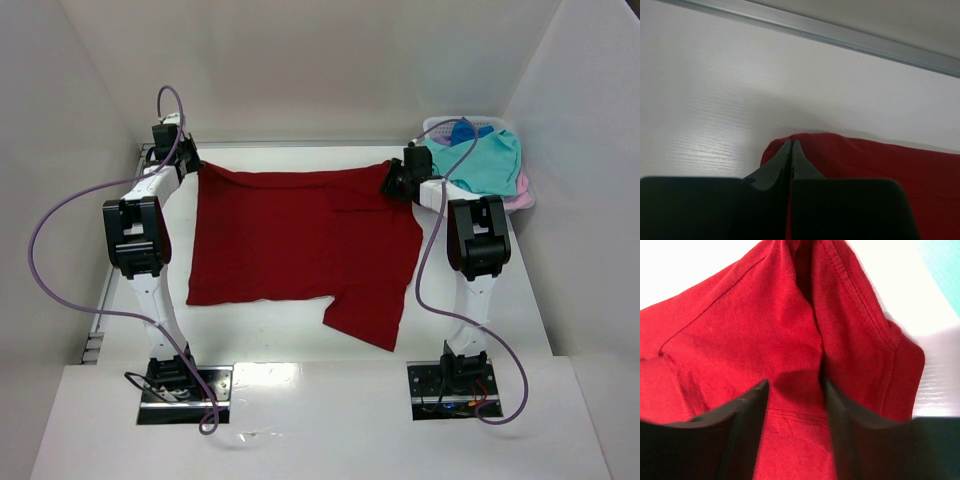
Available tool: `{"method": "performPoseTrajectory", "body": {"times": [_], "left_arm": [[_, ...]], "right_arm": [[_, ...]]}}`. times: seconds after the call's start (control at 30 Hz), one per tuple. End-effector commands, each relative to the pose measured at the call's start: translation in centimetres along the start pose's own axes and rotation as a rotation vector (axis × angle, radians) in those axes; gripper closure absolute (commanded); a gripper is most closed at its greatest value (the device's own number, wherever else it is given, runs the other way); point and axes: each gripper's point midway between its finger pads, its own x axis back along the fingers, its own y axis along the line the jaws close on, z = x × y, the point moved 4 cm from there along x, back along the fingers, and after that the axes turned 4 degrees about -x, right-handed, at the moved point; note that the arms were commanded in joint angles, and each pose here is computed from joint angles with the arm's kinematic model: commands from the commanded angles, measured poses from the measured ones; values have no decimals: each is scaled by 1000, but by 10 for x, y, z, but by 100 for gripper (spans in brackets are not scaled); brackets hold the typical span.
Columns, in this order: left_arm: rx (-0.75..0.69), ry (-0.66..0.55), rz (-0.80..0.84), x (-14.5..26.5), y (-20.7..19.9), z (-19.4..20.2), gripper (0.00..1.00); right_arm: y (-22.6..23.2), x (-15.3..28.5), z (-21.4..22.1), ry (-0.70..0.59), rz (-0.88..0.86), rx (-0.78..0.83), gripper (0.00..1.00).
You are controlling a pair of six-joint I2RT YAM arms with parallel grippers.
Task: Fold and stack the t-shirts
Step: Grap the side of the flattened tshirt furthest away from the robot with both arms
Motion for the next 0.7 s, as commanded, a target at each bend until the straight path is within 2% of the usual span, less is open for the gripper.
{"method": "performPoseTrajectory", "body": {"times": [0.0, 0.1, 0.17, 0.2, 0.27, 0.43, 0.67], "left_arm": [[-16, -31, 18, -4, 2, -3, 100], [-16, -31, 18, -4, 2, -3, 100], [-16, -31, 18, -4, 2, -3, 100], [-16, -31, 18, -4, 2, -3, 100], [-16, -31, 18, -4, 2, -3, 100], [-15, -22, 17, -4, 2, -1, 100], [-16, -31, 18, -4, 2, -5, 100]], "right_arm": [[11, 22, -19, -53, -23, 4, 50], [13, 23, -23, -61, -28, 4, 71], [17, 24, -30, -77, -37, 5, 81], [17, 24, -30, -77, -37, 5, 91], [19, 25, -33, -78, -38, -4, 100], [27, 26, -46, -103, -53, -2, 100], [57, 53, -109, -226, -95, -25, 100]]}}
